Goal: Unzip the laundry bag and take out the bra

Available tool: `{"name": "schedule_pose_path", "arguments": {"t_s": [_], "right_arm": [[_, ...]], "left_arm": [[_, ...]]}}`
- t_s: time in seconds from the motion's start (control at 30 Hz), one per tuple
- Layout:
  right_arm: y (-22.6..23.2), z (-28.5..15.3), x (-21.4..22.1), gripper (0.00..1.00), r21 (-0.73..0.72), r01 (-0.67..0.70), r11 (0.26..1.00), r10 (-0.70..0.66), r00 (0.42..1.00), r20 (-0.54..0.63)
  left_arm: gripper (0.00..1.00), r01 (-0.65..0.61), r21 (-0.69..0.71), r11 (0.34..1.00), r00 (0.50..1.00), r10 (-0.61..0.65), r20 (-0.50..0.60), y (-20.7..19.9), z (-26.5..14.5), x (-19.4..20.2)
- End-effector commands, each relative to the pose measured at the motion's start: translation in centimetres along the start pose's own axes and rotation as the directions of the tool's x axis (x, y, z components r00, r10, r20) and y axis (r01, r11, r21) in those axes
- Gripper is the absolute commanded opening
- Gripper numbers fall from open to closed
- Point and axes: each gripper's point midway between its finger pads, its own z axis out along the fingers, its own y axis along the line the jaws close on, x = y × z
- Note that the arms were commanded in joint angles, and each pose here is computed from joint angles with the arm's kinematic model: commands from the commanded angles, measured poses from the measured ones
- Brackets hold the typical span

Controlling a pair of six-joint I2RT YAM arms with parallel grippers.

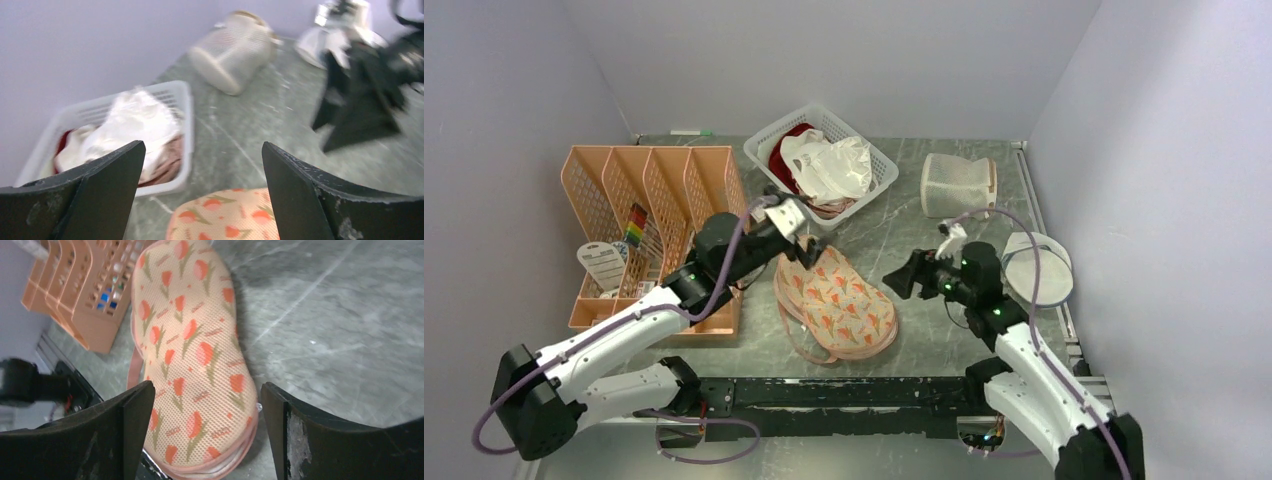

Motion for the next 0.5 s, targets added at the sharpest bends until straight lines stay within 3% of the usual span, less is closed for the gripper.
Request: {"name": "schedule_pose_path", "arguments": {"t_s": [0.0,0.2,0.47], "right_arm": [[1.8,1.5,1.1,0.81,0.028,0.171,0.985,-0.166,0.979,-0.121],[7.5,4.1,4.6,0.9,-0.033,0.358,0.933,-0.356,0.905,-0.231],[11.4,5.6,10.0,0.96,0.026,0.645,0.764,-0.589,0.713,-0.381]], "left_arm": [[0.98,0.127,-0.289,0.949,0.986,-0.088,0.143,6.3,-2.1,-2.2],[0.99,0.096,-0.516,0.851,0.986,-0.01,0.167,10.6,-5.6,-2.8],[0.99,0.09,-0.727,0.681,0.974,0.092,0.207,14.2,-11.9,-4.5]]}}
